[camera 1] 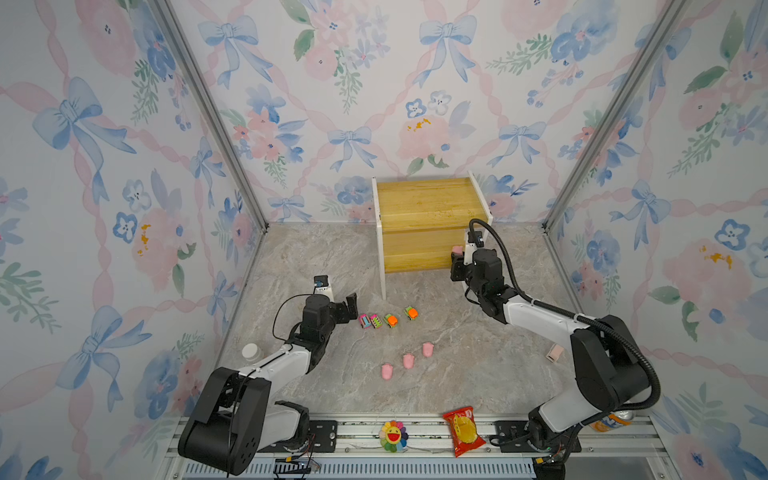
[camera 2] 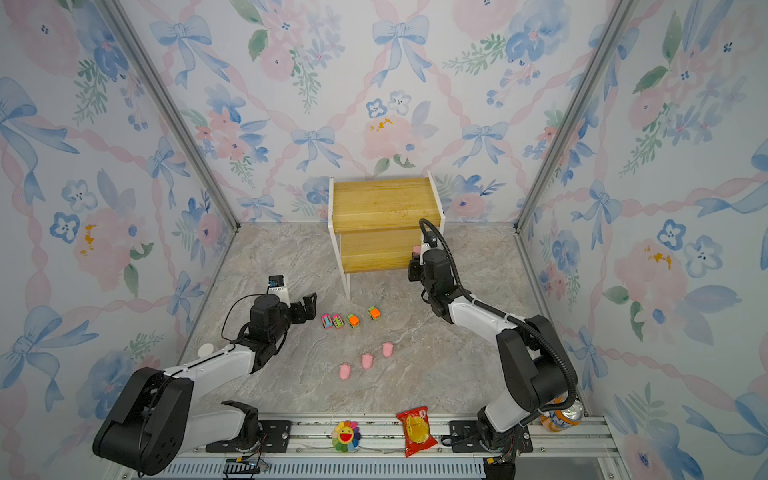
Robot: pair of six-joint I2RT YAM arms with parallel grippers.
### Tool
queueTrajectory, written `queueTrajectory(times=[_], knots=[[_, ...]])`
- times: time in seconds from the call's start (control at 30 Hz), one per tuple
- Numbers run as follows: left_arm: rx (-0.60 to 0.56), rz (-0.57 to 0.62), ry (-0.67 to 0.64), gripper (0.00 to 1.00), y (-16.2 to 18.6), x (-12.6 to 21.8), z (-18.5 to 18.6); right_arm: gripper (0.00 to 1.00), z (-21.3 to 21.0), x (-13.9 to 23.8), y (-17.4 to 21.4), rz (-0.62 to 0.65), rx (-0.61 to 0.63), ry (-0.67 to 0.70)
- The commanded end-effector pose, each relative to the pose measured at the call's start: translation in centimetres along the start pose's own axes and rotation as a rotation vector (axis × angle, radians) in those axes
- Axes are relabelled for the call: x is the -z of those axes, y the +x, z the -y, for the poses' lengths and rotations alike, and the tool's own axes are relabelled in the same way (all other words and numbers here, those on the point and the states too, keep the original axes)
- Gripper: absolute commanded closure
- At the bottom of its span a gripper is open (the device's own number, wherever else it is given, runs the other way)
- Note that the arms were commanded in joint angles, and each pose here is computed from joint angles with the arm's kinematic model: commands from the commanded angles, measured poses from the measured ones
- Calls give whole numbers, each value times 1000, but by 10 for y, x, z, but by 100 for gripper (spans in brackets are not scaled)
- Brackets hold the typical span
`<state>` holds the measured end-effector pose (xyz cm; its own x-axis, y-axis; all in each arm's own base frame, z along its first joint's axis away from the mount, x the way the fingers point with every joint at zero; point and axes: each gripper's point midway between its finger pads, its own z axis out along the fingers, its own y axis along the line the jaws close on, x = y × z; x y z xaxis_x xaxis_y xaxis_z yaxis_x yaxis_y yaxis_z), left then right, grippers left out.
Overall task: Place and organize the plastic toys onto the shelf
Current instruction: 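Lower the pig onto the lower wooden shelf and open the right gripper, then withdraw the right gripper from the shelf and move it over the next pink pig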
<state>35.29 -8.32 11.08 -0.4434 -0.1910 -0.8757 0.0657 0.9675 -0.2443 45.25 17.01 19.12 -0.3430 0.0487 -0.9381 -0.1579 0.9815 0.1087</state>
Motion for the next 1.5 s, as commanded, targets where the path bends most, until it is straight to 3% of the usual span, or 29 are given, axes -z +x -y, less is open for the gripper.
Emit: queueTrajectory(times=[0.0,0.13,0.63,1.03,1.13,1.3,1.47], knots=[[-10,33,17,2,-12,1,3,65,-2,-3,-1,-8,11,5],[-12,35,20,2,-13,1,3,54,-1,-2,0,-7,16,14],[-10,42,20,2,-16,2,3,45,-3,29,-7,-1,46,0],[-12,41,7,2,-16,1,-4,35,2,91,15,-61,94,6],[-12,38,14,2,-15,1,-3,34,-1,116,30,-69,104,-70],[-11,27,20,2,-13,0,-2,34,-19,145,89,-159,107,-248],[-12,8,32,2,-7,-2,-1,33,-35,164,140,-206,98,-287]])
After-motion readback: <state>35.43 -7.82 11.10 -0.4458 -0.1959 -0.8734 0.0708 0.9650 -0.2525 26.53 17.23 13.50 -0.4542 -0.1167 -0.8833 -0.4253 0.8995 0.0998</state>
